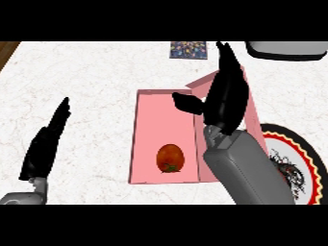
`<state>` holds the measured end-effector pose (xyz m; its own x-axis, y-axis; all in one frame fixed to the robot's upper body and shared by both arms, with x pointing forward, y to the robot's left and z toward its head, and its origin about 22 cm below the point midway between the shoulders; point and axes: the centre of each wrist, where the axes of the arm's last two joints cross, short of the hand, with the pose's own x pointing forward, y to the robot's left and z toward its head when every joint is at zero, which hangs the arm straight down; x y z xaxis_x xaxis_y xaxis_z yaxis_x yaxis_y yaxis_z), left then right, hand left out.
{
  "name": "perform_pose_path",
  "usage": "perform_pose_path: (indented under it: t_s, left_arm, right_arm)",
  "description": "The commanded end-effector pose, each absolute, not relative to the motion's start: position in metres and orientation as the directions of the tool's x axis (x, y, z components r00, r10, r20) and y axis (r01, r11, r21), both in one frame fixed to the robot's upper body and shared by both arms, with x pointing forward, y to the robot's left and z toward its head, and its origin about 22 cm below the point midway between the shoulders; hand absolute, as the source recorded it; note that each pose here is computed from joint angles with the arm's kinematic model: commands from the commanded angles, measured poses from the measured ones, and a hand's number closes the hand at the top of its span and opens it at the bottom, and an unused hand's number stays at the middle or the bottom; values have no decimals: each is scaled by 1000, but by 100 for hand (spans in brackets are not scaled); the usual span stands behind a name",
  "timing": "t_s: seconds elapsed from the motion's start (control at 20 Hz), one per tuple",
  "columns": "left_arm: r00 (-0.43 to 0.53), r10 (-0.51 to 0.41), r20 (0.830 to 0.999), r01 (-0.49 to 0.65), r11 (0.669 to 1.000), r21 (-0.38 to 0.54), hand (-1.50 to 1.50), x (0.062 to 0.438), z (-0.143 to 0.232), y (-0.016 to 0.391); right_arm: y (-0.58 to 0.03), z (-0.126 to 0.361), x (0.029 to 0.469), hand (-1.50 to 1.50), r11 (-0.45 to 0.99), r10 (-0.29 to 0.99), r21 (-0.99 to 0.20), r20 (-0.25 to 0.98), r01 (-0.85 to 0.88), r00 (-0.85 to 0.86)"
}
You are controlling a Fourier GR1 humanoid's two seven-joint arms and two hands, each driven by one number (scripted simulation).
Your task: Pick the tomato from the plate and place it in the cardboard box
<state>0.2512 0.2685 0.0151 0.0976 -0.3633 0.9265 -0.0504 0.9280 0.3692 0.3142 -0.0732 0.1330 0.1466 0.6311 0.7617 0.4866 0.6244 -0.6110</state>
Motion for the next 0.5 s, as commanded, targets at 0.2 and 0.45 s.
perform_pose_path:
  t_s: [0.2,0.45]
  left_arm:
    - [136,-358,924,-85,925,371,0,240,11,290]
    - [139,-358,923,-108,921,374,0,241,6,284]
  right_arm:
    - [-97,159,308,-150,690,309,-212,951,692,-16]
    - [-134,148,278,-150,593,287,-179,958,785,2]
